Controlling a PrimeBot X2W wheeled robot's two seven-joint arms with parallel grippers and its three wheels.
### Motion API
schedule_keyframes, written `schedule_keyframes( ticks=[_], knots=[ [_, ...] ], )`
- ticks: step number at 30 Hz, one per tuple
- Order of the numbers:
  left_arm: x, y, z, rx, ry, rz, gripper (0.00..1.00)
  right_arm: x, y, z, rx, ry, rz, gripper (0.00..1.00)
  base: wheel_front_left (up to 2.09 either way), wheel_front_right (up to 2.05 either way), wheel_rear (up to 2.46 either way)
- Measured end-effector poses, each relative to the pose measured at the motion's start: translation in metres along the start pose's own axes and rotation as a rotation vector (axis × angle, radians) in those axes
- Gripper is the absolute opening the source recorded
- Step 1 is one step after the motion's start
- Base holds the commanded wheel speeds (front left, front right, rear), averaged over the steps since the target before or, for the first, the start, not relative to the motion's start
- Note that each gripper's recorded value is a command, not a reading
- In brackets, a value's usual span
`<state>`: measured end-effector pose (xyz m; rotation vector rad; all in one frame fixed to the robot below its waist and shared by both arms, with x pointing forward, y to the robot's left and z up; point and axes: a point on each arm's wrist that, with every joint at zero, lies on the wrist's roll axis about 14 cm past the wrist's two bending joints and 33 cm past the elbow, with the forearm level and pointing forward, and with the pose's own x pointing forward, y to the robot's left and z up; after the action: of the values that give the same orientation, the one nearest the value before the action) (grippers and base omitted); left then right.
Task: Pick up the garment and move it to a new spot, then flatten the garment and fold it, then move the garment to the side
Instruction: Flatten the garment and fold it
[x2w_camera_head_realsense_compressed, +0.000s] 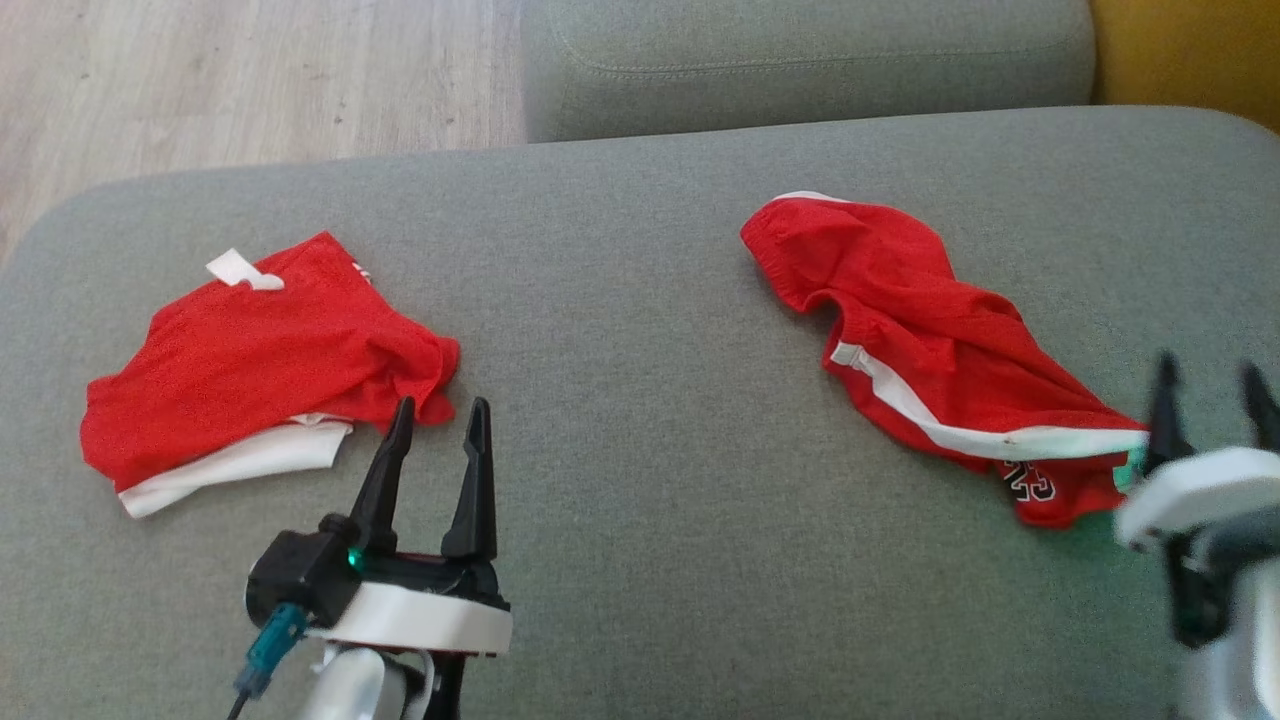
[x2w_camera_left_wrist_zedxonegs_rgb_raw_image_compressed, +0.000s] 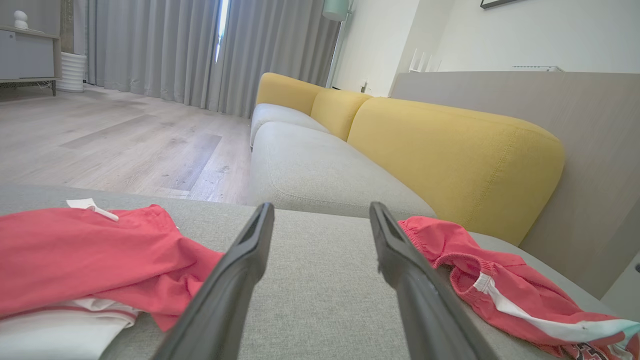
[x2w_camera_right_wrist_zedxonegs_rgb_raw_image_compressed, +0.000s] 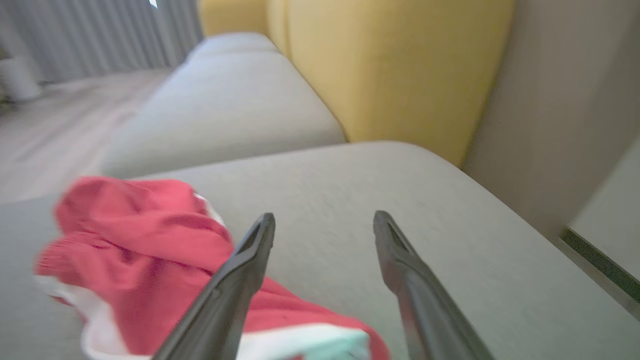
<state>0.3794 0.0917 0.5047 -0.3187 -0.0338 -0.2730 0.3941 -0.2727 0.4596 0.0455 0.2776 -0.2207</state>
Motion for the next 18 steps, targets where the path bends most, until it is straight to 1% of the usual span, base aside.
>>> schedule_keyframes(
  ticks=[5, 8, 10, 12, 15, 18],
  knots=[
    [0.000, -0.001, 0.002, 0.002, -0.007, -0.002, 1.00, -0.007, 0.076, 0.044, -0.027, -0.216, 0.225, 1.00, 0.00, 0.00, 0.00],
    [-0.001, 0.000, 0.004, 0.003, -0.011, 0.000, 1.00, -0.018, 0.112, 0.053, -0.008, -0.281, 0.336, 1.00, 0.00, 0.00, 0.00],
    [-0.002, 0.001, 0.005, 0.004, -0.014, 0.003, 1.00, -0.026, 0.126, 0.048, 0.002, -0.291, 0.383, 1.00, 0.00, 0.00, 0.00],
    [-0.004, 0.002, 0.006, 0.005, -0.016, 0.008, 1.00, -0.034, 0.135, 0.035, 0.002, -0.277, 0.417, 1.00, 0.00, 0.00, 0.00],
    [-0.006, 0.005, 0.006, 0.006, -0.016, 0.019, 1.00, -0.040, 0.139, 0.013, 0.013, -0.228, 0.435, 1.00, 0.00, 0.00, 0.00],
    [-0.007, 0.008, 0.004, 0.005, -0.012, 0.029, 1.00, -0.037, 0.143, 0.004, 0.005, -0.205, 0.444, 1.00, 0.00, 0.00, 0.00]
  ],
)
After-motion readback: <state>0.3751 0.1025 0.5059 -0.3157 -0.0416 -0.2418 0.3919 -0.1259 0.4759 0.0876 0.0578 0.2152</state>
